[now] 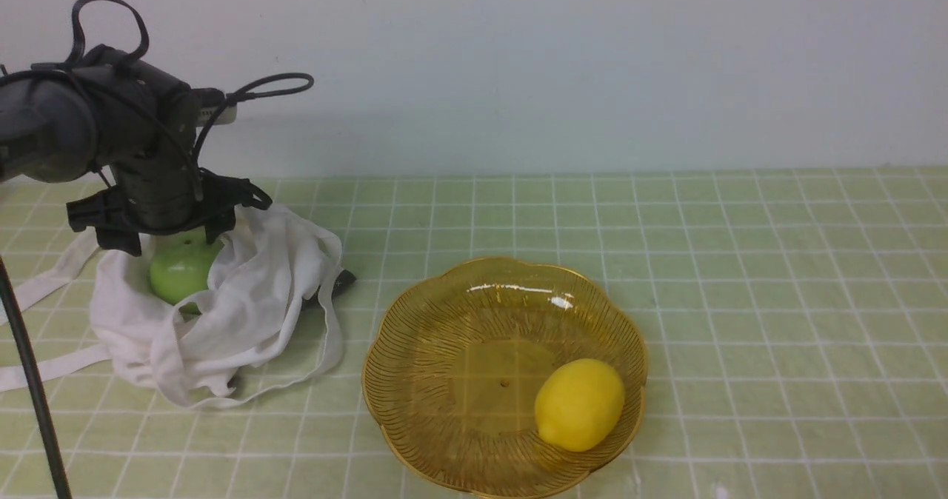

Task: Take the fruit out of the bag on the green coffee tablecloth and place them on the plate.
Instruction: 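Reach into the white bag and grasp the apple with the left gripper, then place the held apple onto the plate with the left gripper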

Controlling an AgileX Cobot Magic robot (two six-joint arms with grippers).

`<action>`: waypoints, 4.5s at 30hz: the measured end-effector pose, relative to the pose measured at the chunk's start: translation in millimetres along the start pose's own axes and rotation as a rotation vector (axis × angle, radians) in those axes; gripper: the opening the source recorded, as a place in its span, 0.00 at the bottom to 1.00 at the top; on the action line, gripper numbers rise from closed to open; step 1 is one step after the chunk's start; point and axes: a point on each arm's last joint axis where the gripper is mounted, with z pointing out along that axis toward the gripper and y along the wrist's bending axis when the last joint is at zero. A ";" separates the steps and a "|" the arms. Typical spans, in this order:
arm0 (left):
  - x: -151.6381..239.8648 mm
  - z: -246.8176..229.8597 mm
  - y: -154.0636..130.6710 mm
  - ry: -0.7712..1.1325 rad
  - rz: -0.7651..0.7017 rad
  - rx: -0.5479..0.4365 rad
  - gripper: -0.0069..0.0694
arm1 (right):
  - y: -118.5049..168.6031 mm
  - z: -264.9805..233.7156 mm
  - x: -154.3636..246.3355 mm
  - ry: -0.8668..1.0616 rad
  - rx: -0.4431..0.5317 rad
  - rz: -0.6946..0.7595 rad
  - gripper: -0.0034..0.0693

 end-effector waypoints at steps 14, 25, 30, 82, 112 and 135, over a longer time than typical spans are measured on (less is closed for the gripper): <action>2.9 4.7 -4.1 0.024 -0.030 0.029 0.80 | 0.0 0.0 0.0 0.000 0.000 0.000 0.03; 4.8 14.6 -8.6 0.046 -0.041 0.038 0.83 | 0.0 0.0 0.0 0.000 0.000 0.000 0.03; 6.2 21.6 -9.1 0.064 -0.031 0.013 0.86 | 0.0 0.0 0.0 0.000 0.000 0.000 0.03; -1.2 25.1 -12.8 0.110 0.055 -0.034 0.89 | 0.0 0.0 0.0 0.000 0.000 0.000 0.03; 7.1 -156.3 -84.2 0.133 0.396 0.496 0.89 | 0.0 0.0 0.0 0.000 0.000 0.000 0.03; 102.1 -119.9 -207.4 0.280 0.701 0.555 0.95 | 0.0 0.0 0.0 0.000 0.000 0.000 0.03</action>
